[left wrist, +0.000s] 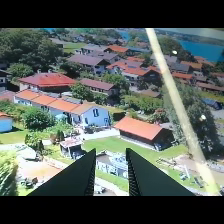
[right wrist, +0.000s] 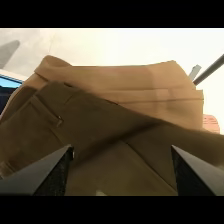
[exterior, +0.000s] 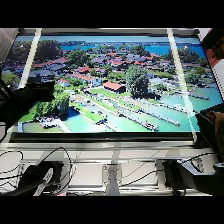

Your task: Fold the clothes and pants, and hang the long-sleeved shirts on hangers.

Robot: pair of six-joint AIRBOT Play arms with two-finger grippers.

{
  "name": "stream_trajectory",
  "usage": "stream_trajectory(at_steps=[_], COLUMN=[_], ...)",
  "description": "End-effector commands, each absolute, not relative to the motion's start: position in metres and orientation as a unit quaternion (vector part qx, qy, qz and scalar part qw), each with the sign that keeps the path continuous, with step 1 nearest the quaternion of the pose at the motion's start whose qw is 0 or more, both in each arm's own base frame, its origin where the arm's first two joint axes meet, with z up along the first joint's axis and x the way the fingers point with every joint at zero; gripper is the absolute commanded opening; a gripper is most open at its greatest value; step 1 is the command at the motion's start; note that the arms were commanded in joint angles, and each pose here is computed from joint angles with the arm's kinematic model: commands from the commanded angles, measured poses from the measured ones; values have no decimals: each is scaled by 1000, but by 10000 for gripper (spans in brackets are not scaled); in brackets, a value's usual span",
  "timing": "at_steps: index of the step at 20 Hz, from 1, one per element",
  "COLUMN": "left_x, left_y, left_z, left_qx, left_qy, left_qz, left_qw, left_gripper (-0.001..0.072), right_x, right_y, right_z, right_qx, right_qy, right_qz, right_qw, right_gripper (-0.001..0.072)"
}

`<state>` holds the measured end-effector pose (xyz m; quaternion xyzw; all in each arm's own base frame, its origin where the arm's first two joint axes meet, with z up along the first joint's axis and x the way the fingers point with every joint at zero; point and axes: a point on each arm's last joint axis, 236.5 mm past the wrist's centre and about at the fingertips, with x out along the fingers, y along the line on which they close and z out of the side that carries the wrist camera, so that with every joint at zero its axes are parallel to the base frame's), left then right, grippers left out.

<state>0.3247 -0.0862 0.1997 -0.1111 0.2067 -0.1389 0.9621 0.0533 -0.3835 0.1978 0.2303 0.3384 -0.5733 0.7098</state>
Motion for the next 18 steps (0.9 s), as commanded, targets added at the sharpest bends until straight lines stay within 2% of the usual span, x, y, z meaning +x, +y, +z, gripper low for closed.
stream_trajectory(at_steps=[1, 3, 4, 5, 7, 8, 12, 15, 18], left_x=[325, 325, 325, 325, 325, 325, 325, 325, 325], left_y=[-86, -86, -86, -86, -86, -86, -86, -86, -86], left_z=[200, 200, 200, 200, 200, 200, 200, 200, 200], left_qx=[-111, -111, -111, -111, -111, -111, -111, -111, -111], left_qy=[206, 206, 206, 206, 206, 206, 206, 206, 206], left_qz=[-138, -138, -138, -138, -138, -138, -138, -139, -138], left_qw=[962, 962, 962, 962, 962, 962, 962, 962, 962], left_gripper=[241, 241, 241, 241, 241, 241, 241, 241, 241], right_x=[52, 56, 67, 86, 135, 164, 285, 359, 401], right_y=[-386, -390, -391, -390, -383, -374, -298, -206, -99], right_z=[199, 203, 206, 212, 224, 228, 239, 240, 240], right_qx=[231, 228, 235, 249, 254, 229, 120, 44, -3], right_qy=[332, 320, 301, 274, 240, 246, 274, 290, 295], right_qz=[-576, -575, -565, -545, -489, -451, -269, -127, 9], right_qw=[710, 717, 731, 752, 799, 827, 915, 947, 955], right_gripper=[677, 674, 641, 537, 384, 293, 27, 23, 23])
